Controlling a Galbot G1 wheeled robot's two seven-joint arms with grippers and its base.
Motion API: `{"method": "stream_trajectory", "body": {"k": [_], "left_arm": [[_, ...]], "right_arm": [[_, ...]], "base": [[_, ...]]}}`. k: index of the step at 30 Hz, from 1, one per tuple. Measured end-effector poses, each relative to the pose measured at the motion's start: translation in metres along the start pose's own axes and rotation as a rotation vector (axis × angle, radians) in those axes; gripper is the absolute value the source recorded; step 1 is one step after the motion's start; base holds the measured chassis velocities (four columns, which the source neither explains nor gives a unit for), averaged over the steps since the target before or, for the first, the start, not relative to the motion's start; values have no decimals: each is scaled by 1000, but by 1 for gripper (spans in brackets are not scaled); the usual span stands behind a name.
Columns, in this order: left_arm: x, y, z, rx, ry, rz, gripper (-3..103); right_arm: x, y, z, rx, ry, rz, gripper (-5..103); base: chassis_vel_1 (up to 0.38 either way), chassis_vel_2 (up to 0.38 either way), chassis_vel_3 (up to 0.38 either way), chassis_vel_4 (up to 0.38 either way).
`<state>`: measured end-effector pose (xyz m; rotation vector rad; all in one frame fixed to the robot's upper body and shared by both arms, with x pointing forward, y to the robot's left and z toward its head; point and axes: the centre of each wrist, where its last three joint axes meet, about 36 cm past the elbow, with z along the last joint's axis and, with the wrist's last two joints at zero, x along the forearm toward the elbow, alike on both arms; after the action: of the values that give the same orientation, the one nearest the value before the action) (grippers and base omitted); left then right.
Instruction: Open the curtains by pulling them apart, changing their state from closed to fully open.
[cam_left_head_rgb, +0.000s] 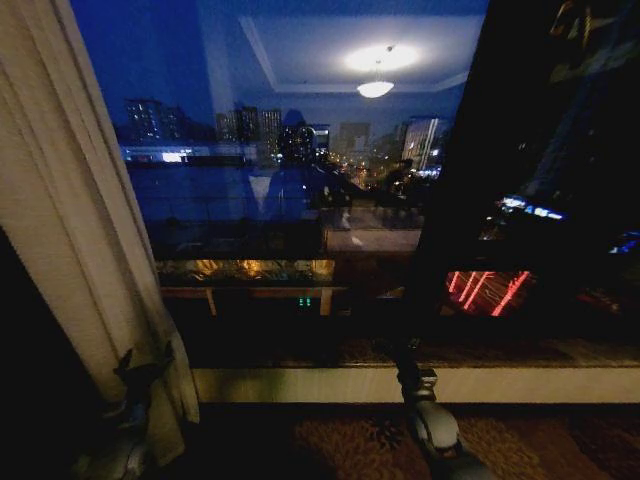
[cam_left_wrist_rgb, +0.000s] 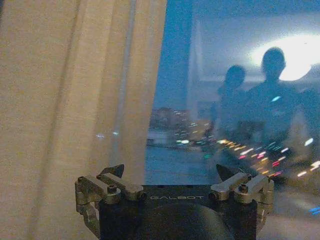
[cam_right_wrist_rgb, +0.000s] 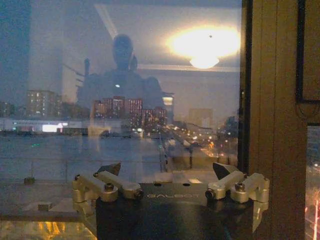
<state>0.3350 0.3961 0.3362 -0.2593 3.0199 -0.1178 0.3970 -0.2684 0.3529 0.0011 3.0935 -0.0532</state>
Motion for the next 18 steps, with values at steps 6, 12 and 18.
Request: {"method": "stream_trajectory", "body": {"k": [6,12,18], "left_arm": [[9,-30,-11,79,2,52,100],[16,-53,-6,62,25,75,100],[16,-54,7,38,28,88,100]], "right_arm": [[0,0,0,0,0,0,100],[0,0,0,0,0,0,100],[0,0,0,0,0,0,100]], "base": [[0,0,0,0],[0,0,0,0],[0,0,0,0]]}}
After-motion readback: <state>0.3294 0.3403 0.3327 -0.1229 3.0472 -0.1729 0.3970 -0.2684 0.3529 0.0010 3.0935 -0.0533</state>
